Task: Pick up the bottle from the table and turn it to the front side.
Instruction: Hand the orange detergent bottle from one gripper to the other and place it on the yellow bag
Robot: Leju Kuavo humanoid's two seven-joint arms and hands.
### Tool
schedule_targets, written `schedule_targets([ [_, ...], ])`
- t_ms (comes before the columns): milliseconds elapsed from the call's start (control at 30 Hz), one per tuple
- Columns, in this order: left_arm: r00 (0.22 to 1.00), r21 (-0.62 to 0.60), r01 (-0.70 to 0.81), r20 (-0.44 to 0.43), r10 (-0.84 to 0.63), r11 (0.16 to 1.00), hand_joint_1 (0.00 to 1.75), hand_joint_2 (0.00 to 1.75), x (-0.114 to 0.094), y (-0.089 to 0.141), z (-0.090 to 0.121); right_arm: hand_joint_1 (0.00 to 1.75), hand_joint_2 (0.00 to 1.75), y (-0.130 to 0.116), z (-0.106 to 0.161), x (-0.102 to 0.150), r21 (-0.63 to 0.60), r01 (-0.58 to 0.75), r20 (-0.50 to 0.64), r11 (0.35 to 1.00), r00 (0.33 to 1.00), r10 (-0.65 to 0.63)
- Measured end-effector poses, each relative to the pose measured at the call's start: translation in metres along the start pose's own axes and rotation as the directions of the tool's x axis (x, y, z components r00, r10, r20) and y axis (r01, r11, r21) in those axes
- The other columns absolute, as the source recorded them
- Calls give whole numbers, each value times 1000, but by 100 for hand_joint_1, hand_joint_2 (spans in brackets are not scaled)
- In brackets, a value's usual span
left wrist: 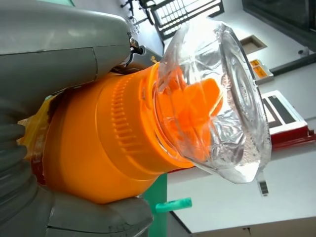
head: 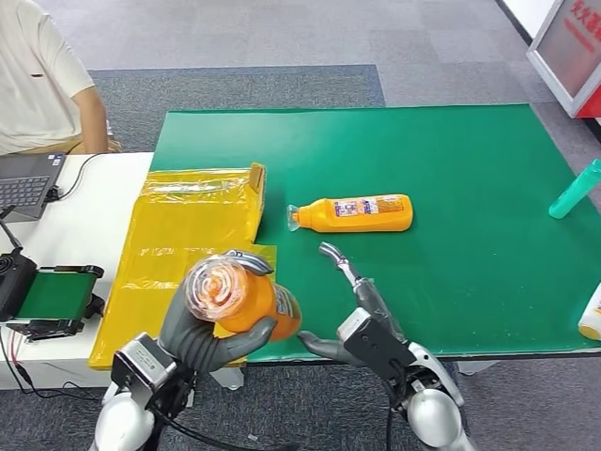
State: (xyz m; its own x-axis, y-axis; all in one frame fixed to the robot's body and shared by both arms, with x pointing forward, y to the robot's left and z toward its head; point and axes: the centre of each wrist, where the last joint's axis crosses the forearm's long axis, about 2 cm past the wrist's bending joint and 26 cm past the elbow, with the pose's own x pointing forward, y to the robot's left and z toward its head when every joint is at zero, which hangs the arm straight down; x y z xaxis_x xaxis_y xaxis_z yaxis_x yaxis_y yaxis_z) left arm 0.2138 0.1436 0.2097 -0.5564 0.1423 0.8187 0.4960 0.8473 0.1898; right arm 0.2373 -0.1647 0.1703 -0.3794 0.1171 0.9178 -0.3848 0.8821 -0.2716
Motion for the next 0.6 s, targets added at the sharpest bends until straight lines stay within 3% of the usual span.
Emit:
schedule_targets([
  [133, 989, 107, 142, -44, -138, 984, 175, 175, -1, 10, 4, 0, 175, -7, 3, 7, -39, -5, 17, 999, 1000, 6],
  [300, 851, 236, 525, -178, -494, 818, 175, 175, -2, 40, 6, 0, 175, -16, 11, 20, -66, 30, 50, 997, 998, -27],
  [467, 461, 217, 884, -265, -847, 413, 175, 175, -3, 66, 4, 0, 175, -20, 13, 29, -59, 105, 111, 993, 989, -98],
  [600, 262, 159, 962, -292, -920, 224, 175, 175, -16, 77, 7, 0, 175, -22, 13, 33, -59, 157, 146, 986, 978, -147],
])
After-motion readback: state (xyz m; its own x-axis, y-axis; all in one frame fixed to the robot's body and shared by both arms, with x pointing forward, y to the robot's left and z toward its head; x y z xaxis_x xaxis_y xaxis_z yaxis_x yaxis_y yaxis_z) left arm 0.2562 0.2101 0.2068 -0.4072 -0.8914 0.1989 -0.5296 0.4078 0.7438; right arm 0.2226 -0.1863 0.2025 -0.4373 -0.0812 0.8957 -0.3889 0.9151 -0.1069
